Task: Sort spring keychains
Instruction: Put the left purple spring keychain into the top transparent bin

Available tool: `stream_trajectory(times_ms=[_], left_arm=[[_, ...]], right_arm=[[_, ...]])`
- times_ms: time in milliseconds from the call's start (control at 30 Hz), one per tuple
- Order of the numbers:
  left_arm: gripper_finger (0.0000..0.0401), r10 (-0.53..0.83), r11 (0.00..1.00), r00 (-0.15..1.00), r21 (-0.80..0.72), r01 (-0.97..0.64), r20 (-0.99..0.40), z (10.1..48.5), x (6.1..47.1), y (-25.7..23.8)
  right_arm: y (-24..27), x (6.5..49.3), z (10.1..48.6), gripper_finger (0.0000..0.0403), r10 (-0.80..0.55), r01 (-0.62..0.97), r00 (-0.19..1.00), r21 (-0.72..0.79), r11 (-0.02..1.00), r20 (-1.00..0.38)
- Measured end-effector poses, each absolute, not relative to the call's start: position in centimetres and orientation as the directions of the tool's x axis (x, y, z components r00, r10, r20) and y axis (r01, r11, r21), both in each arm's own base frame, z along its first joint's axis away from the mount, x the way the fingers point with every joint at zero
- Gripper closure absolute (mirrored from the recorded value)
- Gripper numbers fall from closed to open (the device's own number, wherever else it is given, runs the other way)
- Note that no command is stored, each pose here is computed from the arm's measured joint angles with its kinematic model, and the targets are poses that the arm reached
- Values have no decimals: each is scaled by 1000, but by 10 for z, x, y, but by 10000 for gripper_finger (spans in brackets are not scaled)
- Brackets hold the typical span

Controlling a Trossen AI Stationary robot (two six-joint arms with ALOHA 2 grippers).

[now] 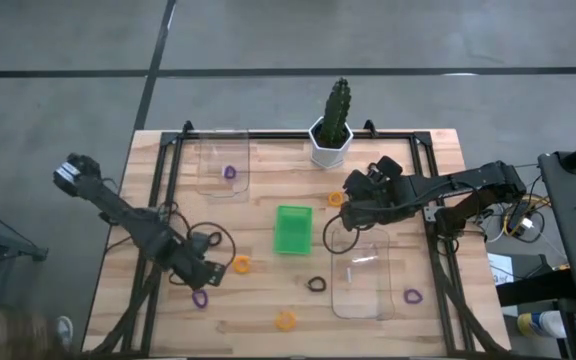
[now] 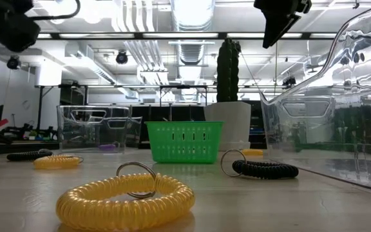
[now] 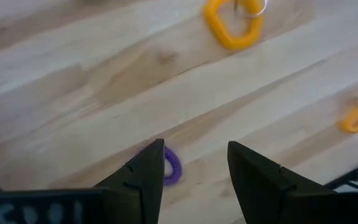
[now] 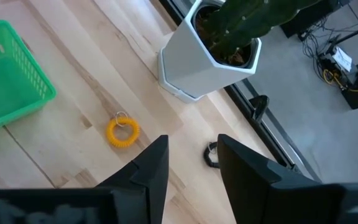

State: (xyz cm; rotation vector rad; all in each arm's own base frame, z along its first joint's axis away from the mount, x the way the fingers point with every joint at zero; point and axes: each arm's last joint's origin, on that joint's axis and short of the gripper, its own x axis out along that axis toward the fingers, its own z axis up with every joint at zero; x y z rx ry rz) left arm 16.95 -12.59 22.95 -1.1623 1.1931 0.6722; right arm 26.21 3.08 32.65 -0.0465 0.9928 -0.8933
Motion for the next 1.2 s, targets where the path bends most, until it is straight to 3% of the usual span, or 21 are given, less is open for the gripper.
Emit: stream_trajectory(times_ms=[400, 1200], left_arm=[[234, -243, 392, 48, -144, -909, -969, 184, 170, -146], [234, -243, 463, -85, -38, -886, -966, 145, 174, -158]], right_arm=[[31, 262, 327, 278, -670, 633, 234, -412, 655, -705], [31, 263, 327, 278, -669, 635, 239, -408, 656, -704]])
